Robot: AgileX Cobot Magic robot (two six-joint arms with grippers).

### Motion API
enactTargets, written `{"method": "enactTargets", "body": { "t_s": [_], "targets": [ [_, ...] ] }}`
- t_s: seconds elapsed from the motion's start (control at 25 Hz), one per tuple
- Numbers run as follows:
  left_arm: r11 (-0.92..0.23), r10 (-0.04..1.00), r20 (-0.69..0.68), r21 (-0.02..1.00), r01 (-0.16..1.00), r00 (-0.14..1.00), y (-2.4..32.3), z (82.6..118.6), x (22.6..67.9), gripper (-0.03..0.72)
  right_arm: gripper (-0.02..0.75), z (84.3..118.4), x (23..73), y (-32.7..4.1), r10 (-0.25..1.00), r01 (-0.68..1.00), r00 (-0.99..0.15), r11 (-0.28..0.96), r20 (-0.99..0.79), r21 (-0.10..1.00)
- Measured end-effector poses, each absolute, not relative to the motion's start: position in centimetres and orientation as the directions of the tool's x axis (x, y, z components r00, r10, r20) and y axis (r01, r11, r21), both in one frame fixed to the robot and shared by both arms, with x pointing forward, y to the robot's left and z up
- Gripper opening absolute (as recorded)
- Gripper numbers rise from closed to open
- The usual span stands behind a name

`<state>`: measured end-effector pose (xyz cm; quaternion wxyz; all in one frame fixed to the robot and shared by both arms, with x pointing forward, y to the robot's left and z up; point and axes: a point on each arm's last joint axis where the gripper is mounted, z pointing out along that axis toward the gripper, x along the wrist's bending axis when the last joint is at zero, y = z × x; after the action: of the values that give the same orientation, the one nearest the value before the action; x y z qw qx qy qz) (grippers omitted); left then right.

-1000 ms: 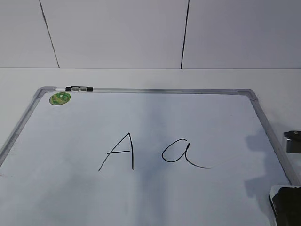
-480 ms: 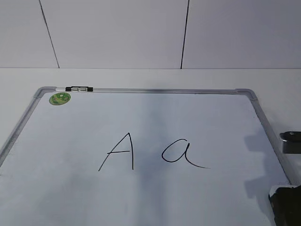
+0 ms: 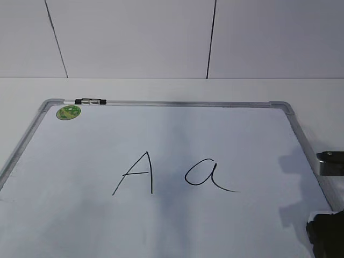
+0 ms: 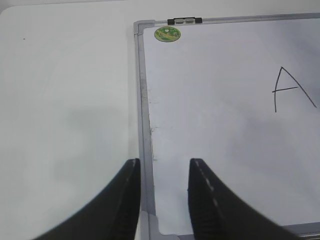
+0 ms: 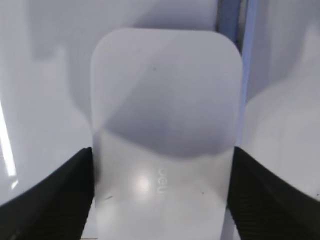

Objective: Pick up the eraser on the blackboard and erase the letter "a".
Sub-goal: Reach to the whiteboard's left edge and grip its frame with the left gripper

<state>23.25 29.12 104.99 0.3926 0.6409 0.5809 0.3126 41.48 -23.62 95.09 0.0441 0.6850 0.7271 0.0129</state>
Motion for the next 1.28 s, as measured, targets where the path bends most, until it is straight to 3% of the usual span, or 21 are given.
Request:
{"method": "enactTargets", "body": {
  "t_s": [0.16,0.92,1.28],
  "targets": [
    [-0.017,0.99,-0.055,0.866,0.499,0.13,29.1,105.0,23.2,0.245,0.575,94.9,41.6,-23.6,0.997,0.995,-0.06,0.064,-0.054,0.071],
    [-0.017,0.99,-0.055,0.866,0.499,0.13,29.1,105.0,23.2,0.245,0.556,95.1,41.7,-23.6,0.997,0.997,-0.055,0.059,-0.061,0.058],
    [-0.017,0.99,-0.055,0.866,0.499,0.13,29.1,105.0,23.2,0.245,0.556,99.0,42.3,-23.5,0.998,0.993,-0.047,0.052,-0.053,0.108]
  ]
}}
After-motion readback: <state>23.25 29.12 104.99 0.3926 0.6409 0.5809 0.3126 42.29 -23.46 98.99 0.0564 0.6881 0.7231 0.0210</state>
